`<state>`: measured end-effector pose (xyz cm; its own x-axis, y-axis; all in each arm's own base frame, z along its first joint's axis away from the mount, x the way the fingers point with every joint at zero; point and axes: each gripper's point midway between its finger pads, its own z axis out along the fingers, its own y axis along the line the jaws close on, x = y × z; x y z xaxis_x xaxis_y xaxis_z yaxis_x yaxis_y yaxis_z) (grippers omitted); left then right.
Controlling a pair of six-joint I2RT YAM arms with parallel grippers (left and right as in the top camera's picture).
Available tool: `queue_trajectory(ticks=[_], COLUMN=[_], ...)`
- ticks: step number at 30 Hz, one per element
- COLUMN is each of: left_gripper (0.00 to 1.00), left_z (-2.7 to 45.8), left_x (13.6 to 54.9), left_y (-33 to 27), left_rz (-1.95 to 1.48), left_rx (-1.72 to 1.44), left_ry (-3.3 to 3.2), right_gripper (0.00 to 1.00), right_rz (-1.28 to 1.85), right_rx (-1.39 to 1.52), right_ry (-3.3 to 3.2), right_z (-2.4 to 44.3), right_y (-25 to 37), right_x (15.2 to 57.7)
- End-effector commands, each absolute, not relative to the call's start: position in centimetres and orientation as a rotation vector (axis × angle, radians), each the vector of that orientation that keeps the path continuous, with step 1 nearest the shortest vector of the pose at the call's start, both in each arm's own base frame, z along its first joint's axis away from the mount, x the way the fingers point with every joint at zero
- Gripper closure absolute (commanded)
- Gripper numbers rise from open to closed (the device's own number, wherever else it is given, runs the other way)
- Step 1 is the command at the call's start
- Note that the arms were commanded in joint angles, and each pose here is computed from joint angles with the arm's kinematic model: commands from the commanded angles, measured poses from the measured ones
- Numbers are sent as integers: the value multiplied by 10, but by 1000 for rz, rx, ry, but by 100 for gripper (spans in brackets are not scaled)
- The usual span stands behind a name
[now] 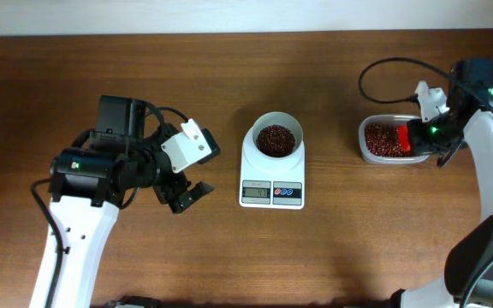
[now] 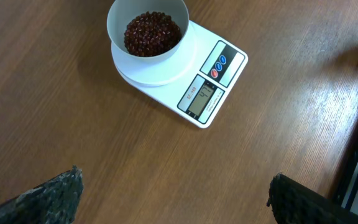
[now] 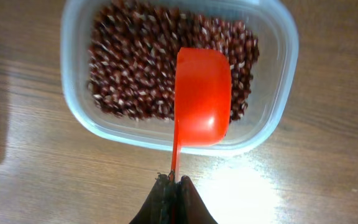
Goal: Scoop and weigh 50g on scale
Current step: 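Return the scoop to the bean tub and scoop a small amount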
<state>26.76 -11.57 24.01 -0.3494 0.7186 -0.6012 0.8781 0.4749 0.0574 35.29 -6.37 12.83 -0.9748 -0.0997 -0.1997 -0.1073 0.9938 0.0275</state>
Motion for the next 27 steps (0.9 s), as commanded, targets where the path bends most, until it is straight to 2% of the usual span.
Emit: queue_trajectory(ticks=[1, 8, 15, 19, 27], left_gripper=[1, 1, 1, 1, 1], left_z=[242, 242, 242, 242, 242], left_x=[267, 267, 267, 267, 267], left_y=[-117, -117, -116, -117, -117], left_rz=[-375, -375, -375, -375, -375], left_rx=[1312, 1312, 1312, 1312, 1312], left_ry=[2160, 2160, 2160, 2160, 2160], right_gripper=[96, 96, 96, 96, 96], right_rz=[11, 7, 344, 372, 697], right_rx=[-139, -136, -145, -135, 126], right_ry=[2939, 3022, 2999, 2995, 2828], right_z=[125, 94, 98, 99, 116], right_y=[-74, -79, -40, -39, -55], right_x=[353, 355, 349, 349, 355])
